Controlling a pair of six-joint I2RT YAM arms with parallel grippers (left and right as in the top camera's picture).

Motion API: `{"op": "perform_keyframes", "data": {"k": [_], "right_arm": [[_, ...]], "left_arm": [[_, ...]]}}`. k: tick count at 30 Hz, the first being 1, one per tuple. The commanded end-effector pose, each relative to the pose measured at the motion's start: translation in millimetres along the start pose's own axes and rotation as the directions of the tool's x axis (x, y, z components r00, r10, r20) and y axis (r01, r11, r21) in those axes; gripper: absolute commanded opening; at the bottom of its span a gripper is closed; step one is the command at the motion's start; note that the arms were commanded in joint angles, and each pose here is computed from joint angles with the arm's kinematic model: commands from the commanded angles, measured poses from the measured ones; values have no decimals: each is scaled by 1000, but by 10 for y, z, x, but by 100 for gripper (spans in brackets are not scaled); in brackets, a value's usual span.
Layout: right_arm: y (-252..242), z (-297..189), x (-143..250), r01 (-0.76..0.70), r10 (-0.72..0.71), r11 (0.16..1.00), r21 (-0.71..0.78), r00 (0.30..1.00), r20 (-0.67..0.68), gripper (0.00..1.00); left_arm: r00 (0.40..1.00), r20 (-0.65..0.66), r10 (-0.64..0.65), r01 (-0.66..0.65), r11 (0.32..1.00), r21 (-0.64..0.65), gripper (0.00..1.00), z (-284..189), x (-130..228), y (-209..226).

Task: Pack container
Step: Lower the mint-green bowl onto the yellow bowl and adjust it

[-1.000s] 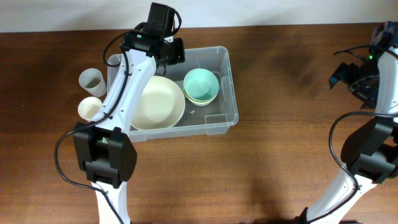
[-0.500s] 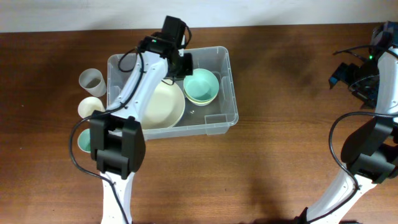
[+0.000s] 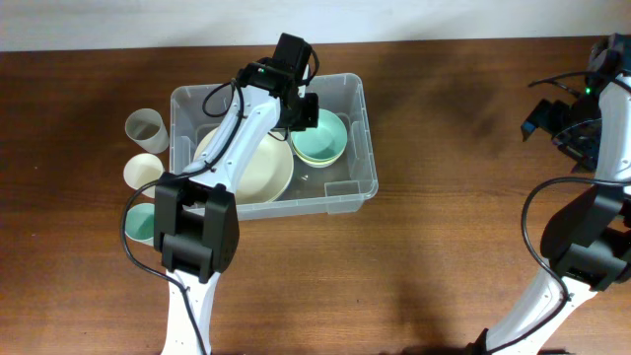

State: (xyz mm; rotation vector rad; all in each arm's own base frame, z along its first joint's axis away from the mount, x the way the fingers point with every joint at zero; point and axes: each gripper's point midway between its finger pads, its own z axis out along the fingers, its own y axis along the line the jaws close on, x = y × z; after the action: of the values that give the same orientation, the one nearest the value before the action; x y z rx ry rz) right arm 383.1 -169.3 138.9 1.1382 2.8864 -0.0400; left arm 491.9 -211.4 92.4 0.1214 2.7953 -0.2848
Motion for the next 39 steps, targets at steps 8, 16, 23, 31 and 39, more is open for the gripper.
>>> {"op": "perform_keyframes", "data": {"k": [8, 16, 23, 31, 39], "right_arm": [[-6, -5, 5, -11, 11, 1000, 2, 1000, 2, 99], [-7, -5, 6, -11, 11, 1000, 2, 1000, 1, 99], [-7, -5, 6, -11, 11, 1000, 2, 1000, 1, 99], [-7, -5, 6, -11, 11, 1000, 2, 1000, 1, 99], [-7, -5, 6, -11, 11, 1000, 2, 1000, 1, 99]], "left_arm": [[999, 34, 36, -35, 999, -26, 1, 68, -84, 64], [998, 45, -49, 52, 997, -64, 1, 45, -152, 342], [998, 16, -60, 61, 995, -76, 1, 43, -88, 413], [998, 39, -56, 58, 996, -60, 1, 38, -148, 375], [1000, 11, -7, 7, 1000, 28, 1, 29, -112, 226]]}}
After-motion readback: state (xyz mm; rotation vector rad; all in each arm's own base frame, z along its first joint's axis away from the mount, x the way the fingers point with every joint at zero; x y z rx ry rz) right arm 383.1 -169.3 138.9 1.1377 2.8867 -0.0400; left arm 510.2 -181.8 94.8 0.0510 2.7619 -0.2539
